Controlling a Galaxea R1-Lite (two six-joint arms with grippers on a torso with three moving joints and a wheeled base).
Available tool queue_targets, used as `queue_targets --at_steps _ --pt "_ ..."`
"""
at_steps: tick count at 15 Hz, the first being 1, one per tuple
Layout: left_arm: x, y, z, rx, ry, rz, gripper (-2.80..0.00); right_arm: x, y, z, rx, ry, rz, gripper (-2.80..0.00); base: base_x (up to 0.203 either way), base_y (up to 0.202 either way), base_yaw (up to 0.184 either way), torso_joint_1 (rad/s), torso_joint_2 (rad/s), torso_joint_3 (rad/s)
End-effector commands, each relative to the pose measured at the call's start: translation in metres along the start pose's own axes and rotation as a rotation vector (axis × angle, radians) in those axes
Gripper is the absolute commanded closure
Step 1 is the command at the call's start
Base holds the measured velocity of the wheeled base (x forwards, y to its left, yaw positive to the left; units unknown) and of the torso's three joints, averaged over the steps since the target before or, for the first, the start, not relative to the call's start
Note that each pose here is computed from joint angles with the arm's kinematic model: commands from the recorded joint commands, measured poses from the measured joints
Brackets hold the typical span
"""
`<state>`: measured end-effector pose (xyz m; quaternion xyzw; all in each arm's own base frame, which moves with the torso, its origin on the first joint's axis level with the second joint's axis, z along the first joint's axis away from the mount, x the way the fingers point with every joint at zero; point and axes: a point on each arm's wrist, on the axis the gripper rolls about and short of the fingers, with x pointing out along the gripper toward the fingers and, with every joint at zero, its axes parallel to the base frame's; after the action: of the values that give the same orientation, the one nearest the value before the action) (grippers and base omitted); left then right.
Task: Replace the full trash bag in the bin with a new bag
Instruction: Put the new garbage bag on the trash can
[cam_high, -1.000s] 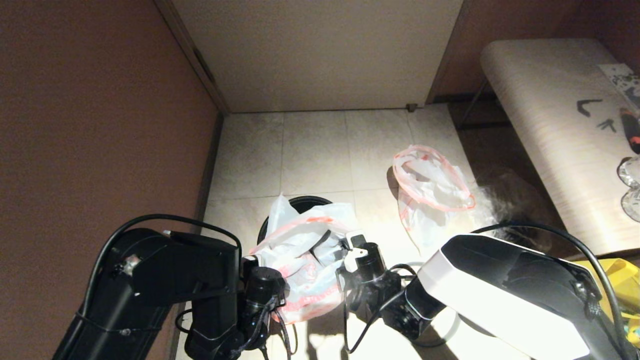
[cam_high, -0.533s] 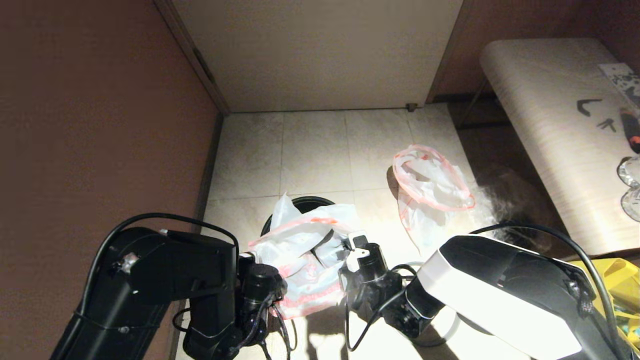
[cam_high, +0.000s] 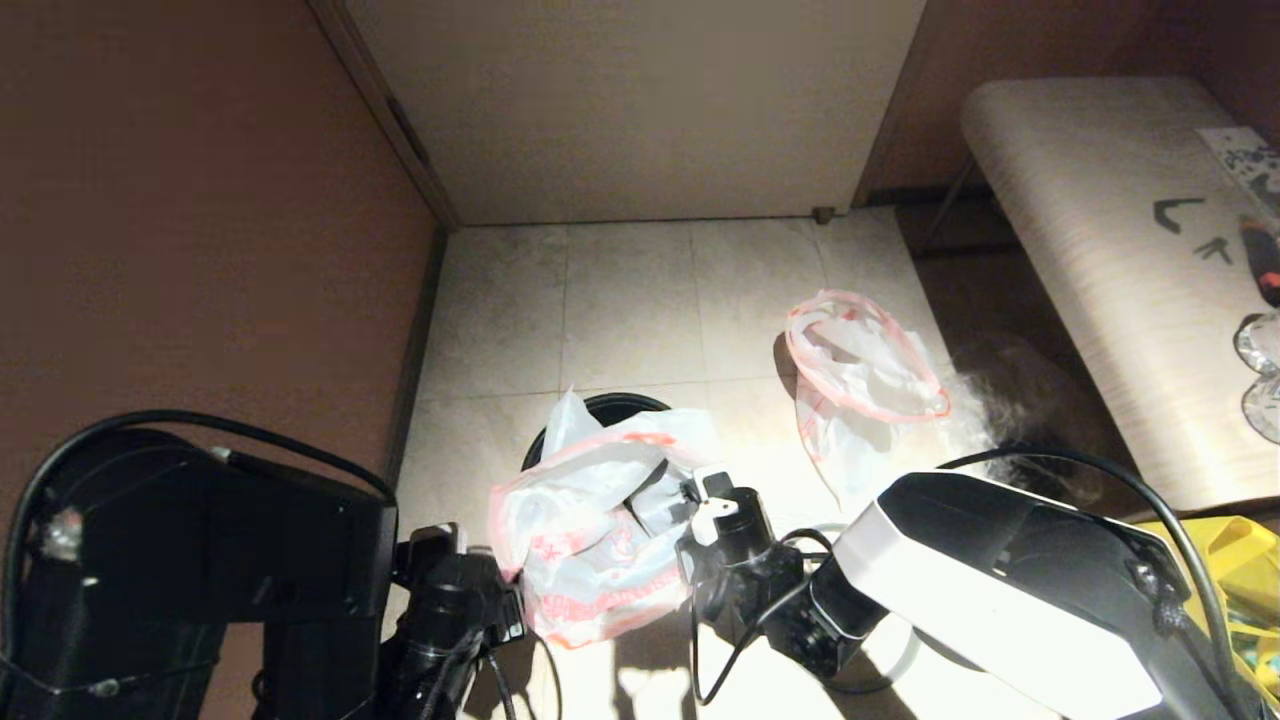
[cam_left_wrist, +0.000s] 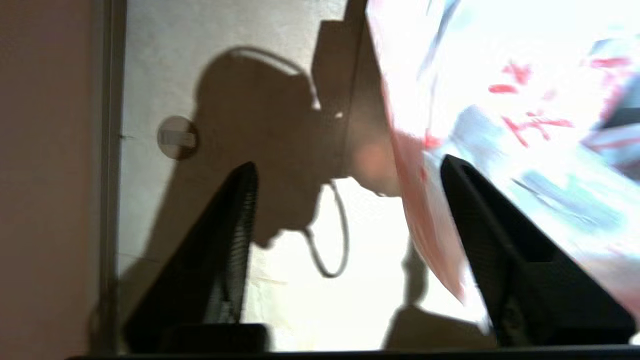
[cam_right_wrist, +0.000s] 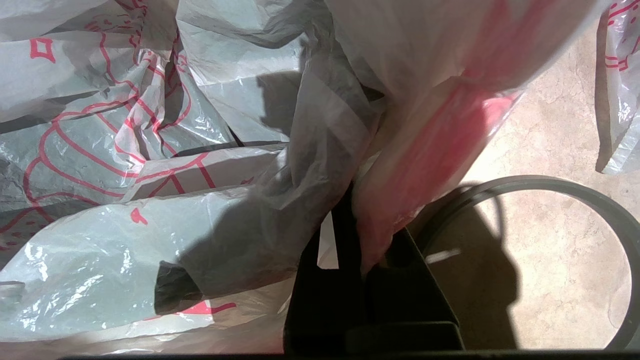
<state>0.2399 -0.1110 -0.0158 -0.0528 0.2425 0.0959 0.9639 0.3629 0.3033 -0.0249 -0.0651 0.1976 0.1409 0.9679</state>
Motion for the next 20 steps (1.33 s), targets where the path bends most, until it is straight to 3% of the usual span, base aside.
queue_targets --at_steps 1,6,13,17,20 --pt "-0.017 0.002 0.006 -0.032 -0.027 -0.029 -2.80 0.001 0.000 -0.001 0.002 -0.001 -0.002 0.00 0.000 0.000 0.000 0.000 0.00 0.000" --pt "-0.023 -0.012 0.013 -0.032 -0.031 -0.098 -2.80 0.000 0.000 -0.002 0.002 0.000 -0.009 0.00 0.000 0.000 0.000 0.000 0.00 0.000" --pt "0.009 -0.057 0.037 -0.045 -0.010 -0.129 -2.80 0.005 0.000 -0.012 -0.006 0.018 -0.015 0.00 0.000 0.000 0.000 0.000 0.00 0.000" --pt "0.028 -0.065 0.021 -0.061 0.089 -0.134 -2.80 0.005 0.000 -0.012 -0.002 0.015 -0.016 0.00 0.000 0.000 0.000 0.000 0.00 0.000" --pt "0.048 -0.068 0.019 -0.076 0.086 -0.120 -2.80 0.005 0.000 -0.011 -0.001 0.013 -0.016 0.00 0.000 0.000 0.000 0.000 0.00 0.000"
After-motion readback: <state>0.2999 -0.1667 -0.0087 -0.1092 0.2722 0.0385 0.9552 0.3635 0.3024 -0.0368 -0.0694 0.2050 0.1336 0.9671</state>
